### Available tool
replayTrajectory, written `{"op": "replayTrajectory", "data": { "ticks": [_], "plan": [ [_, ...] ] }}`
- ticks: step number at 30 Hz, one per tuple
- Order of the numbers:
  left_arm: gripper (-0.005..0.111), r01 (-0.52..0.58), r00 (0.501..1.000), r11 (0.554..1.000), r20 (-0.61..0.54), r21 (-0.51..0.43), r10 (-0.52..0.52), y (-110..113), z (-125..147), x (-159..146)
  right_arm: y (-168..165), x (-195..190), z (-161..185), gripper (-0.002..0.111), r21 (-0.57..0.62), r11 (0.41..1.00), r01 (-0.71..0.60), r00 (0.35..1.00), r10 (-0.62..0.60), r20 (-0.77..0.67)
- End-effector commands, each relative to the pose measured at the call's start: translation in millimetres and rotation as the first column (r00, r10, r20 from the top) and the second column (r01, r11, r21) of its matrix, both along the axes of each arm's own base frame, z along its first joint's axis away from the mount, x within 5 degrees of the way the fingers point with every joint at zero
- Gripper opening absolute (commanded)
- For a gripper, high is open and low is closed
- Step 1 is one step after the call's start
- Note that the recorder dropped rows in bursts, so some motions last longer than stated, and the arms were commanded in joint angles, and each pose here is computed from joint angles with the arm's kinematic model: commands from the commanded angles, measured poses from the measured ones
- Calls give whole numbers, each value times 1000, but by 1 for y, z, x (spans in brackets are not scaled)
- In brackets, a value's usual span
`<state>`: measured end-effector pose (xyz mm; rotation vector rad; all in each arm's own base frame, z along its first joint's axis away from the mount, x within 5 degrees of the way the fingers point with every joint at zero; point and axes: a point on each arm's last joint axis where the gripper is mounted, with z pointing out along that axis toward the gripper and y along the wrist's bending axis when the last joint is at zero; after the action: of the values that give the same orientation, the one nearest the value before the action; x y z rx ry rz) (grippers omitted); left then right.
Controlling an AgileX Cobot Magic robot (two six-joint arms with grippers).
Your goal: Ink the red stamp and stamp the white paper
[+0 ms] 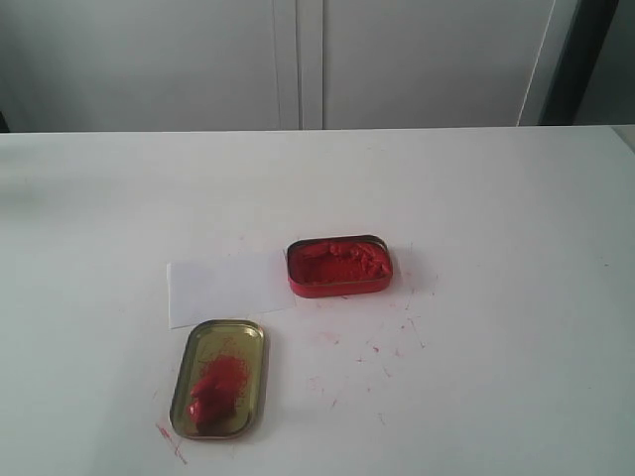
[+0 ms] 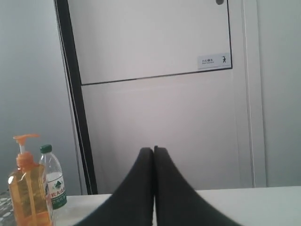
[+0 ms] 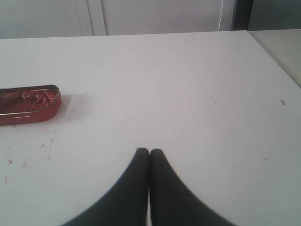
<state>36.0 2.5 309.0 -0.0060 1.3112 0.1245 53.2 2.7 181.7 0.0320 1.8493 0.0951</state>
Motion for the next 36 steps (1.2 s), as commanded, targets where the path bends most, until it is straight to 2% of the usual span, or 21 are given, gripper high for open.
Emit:
{"op": "replayTrajectory", "data": {
  "ticks": [1, 5, 9, 12, 13, 14, 15, 16, 19, 23, 26, 30, 36],
  "plan": [
    [0, 4, 990, 1000, -140, -10, -5, 0, 9, 6, 0, 0, 0, 0, 1, 1000, 1, 1000, -1, 17],
    [0, 11, 951, 1000, -307, -22, -17, 0, 11, 13, 0, 0, 0, 0, 1, 1000, 1, 1000, -1, 17],
    [0, 16, 886, 999, -463, -36, -31, -1, 17, 18, 0, 0, 0, 0, 1, 1000, 1, 1000, -1, 17],
    [0, 20, 811, 999, -584, -49, -45, -1, 24, 22, 0, 0, 0, 0, 1, 1000, 1, 1000, -1, 17],
    [0, 22, 752, 998, -656, -63, -58, -2, 26, 25, 0, 0, 0, 0, 1, 1000, 1, 1000, -1, 17],
    [0, 22, 728, 998, -683, -66, -61, -2, 27, 27, 0, 0, 0, 0, 1, 1000, 1, 1000, -1, 17],
    [0, 25, 662, 996, -746, -84, -79, -3, 28, 31, 0, 0, 0, 0, 1, 1000, 1, 1000, -1, 17],
    [0, 27, 627, 996, -774, -90, -86, -3, 28, 33, 0, 0, 0, 0, 1, 1000, 1, 1000, -1, 17],
    [0, 89, 458, 990, -878, -111, -139, -7, 23, 46, 0, 0, 0, 0, 1, 1000, 1, 1000, -1, 17],
    [0, 108, 312, 982, -933, -155, -181, -9, 14, 58, 0, 0, 0, 0, 1, 1000, 1, 1000, -1, 17],
    [0, 127, 256, 975, -943, -183, -210, -11, 10, 63, 0, 0, 0, 0, 1, 1000, 1, 1000, -1, 17],
    [0, 206, 170, 941, -937, -268, -304, -20, 9, 71, 0, 0, 0, 0, 1, 1000, 1, 1000, -1, 17],
    [0, 247, 56, 923, -947, -295, -317, -26, 7, 85, 0, 0, 0, 0, 1, 1000, 1, 1000, -1, 17]
  ]
}}
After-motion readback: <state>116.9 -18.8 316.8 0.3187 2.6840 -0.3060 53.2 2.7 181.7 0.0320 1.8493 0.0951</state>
